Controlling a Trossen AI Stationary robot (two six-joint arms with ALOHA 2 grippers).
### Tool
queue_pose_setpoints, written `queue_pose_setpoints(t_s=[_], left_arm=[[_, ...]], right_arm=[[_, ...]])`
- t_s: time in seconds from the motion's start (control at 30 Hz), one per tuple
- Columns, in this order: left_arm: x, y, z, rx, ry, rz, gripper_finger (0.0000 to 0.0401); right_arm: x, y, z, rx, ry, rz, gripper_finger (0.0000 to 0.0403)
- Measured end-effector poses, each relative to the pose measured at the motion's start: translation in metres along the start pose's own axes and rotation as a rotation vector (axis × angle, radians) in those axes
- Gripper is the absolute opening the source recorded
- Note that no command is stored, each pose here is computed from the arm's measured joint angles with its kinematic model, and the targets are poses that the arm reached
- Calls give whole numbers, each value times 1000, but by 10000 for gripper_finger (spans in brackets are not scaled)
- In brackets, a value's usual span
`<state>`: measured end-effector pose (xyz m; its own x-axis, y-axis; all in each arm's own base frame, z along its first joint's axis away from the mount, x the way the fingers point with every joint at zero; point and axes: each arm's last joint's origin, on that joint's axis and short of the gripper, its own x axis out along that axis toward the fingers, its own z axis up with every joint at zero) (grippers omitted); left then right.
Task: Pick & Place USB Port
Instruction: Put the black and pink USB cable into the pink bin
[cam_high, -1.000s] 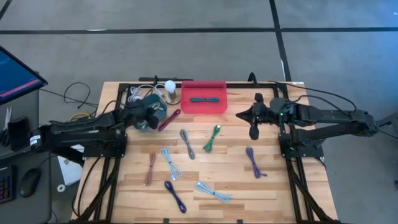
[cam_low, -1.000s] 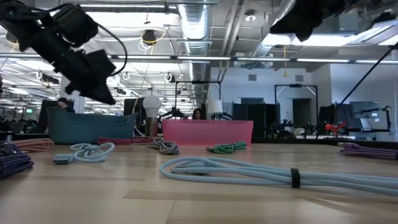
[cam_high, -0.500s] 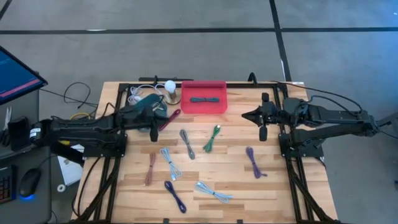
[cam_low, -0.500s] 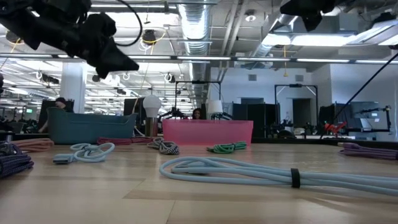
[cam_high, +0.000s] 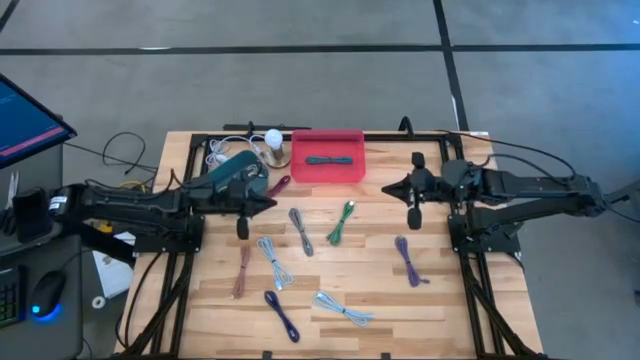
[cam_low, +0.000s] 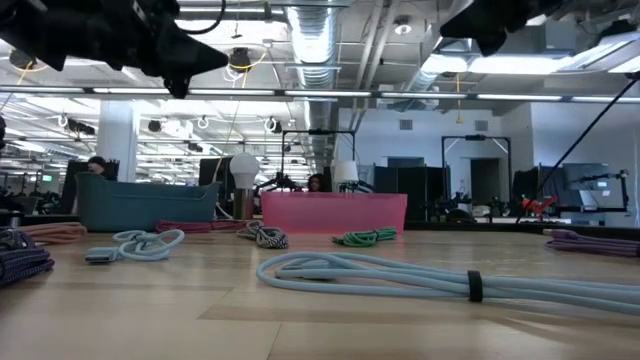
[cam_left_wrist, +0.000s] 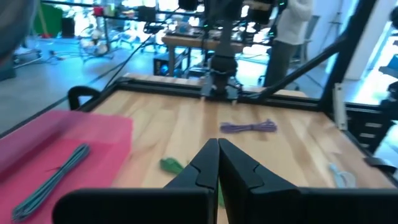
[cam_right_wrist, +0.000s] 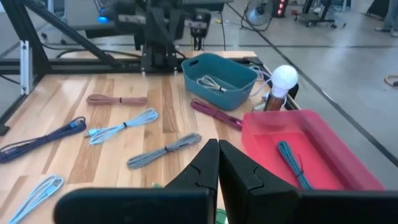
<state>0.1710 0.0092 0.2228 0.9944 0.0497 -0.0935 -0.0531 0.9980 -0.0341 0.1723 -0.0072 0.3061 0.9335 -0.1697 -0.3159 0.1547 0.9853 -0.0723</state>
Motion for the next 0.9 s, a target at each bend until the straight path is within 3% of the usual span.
queue_pose_setpoints(t_s=[0.27, 0.5, 0.77, 0.9], left_arm=[[-1, -13, -1, 8, 3, -30, 5], [0, -17, -9, -2, 124, 218, 5], [29, -35, -1, 46, 190, 338, 5], [40, -37, 9, 91, 237, 512, 4]], right_arm=[[9, 1, -3, 8, 32, -2, 3], [1, 0, 3, 19, -29, -4, 1], [-5, -3, 5, 24, -52, -59, 1], [-5, -3, 3, 24, -32, -63, 1]])
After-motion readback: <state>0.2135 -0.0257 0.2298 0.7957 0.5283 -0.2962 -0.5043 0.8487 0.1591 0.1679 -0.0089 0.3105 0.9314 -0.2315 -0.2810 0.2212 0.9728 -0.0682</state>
